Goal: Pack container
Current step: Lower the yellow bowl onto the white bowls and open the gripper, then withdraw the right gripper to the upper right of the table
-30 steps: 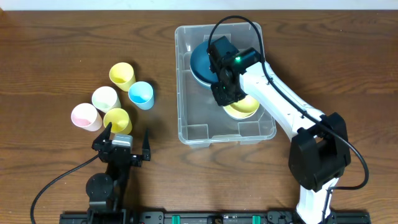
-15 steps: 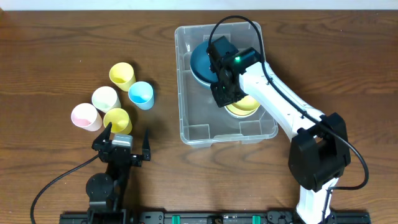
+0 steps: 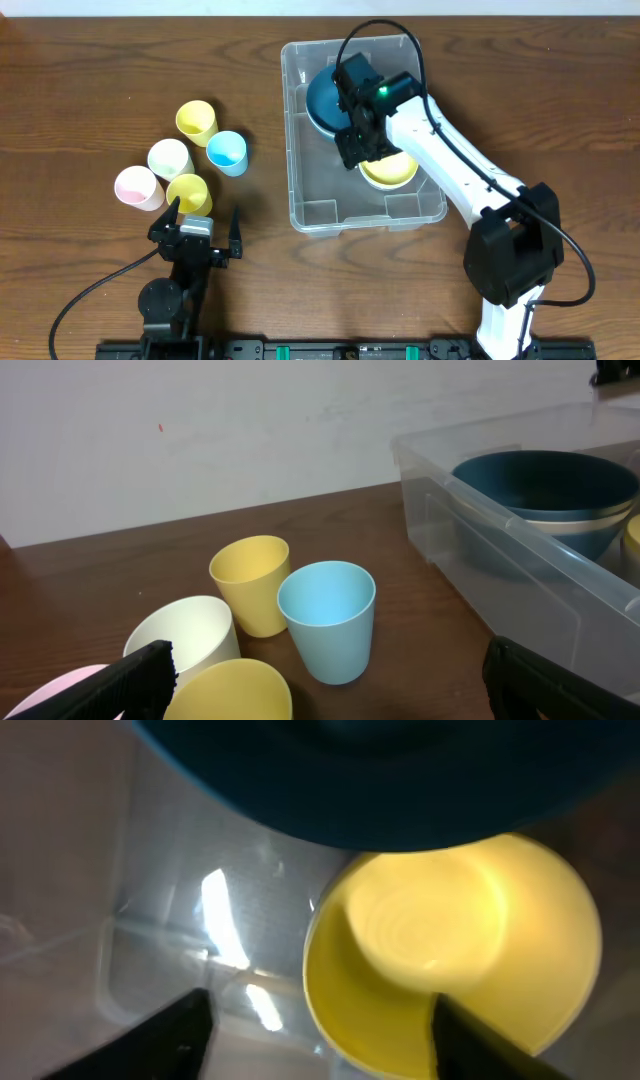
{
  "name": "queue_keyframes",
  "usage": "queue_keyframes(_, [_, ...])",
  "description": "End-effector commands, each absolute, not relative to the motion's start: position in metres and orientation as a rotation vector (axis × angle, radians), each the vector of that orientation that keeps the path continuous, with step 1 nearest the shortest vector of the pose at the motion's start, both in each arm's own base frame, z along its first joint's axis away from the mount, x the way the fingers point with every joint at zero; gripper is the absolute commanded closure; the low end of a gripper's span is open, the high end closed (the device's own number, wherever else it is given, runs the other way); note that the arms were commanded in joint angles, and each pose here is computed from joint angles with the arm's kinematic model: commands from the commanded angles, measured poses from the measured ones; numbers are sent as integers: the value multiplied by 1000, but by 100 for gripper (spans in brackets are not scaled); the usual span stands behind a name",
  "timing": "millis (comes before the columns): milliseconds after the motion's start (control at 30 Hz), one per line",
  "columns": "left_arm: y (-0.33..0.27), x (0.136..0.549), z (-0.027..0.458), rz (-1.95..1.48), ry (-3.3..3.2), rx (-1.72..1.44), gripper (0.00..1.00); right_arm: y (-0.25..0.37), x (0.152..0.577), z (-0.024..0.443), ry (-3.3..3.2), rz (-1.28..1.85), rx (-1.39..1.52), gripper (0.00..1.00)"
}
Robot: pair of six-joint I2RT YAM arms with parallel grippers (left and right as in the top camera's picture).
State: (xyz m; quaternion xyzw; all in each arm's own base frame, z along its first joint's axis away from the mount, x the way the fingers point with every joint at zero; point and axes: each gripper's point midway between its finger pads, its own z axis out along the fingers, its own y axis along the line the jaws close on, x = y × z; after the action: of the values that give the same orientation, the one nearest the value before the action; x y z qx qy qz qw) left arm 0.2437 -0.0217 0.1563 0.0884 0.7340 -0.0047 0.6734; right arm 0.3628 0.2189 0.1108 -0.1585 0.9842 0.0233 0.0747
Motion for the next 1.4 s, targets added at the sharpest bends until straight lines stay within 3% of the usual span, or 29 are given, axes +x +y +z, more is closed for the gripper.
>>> queue_keyframes(0, [-23, 243, 141, -16, 1694, 215, 2, 224, 377, 141, 2891, 90, -463, 1])
queue_keyframes(133, [-23, 243, 141, -16, 1694, 215, 2, 207, 392, 187, 2842, 50, -321, 1])
queue_keyframes(333, [-23, 243, 141, -16, 1694, 215, 2, 136, 409, 228, 2832, 68, 191, 1])
queue_keyframes(600, [-23, 243, 141, -16, 1694, 215, 2, 17, 398, 223, 2864, -24, 753, 1])
queue_keyframes(933, [-23, 243, 141, -16, 1694, 215, 2, -82, 387, 209, 2774, -75, 1135, 1])
queue_keyframes(1367, [-23, 243, 141, -16, 1694, 215, 2, -113, 357, 176, 2838, -121, 1315, 1])
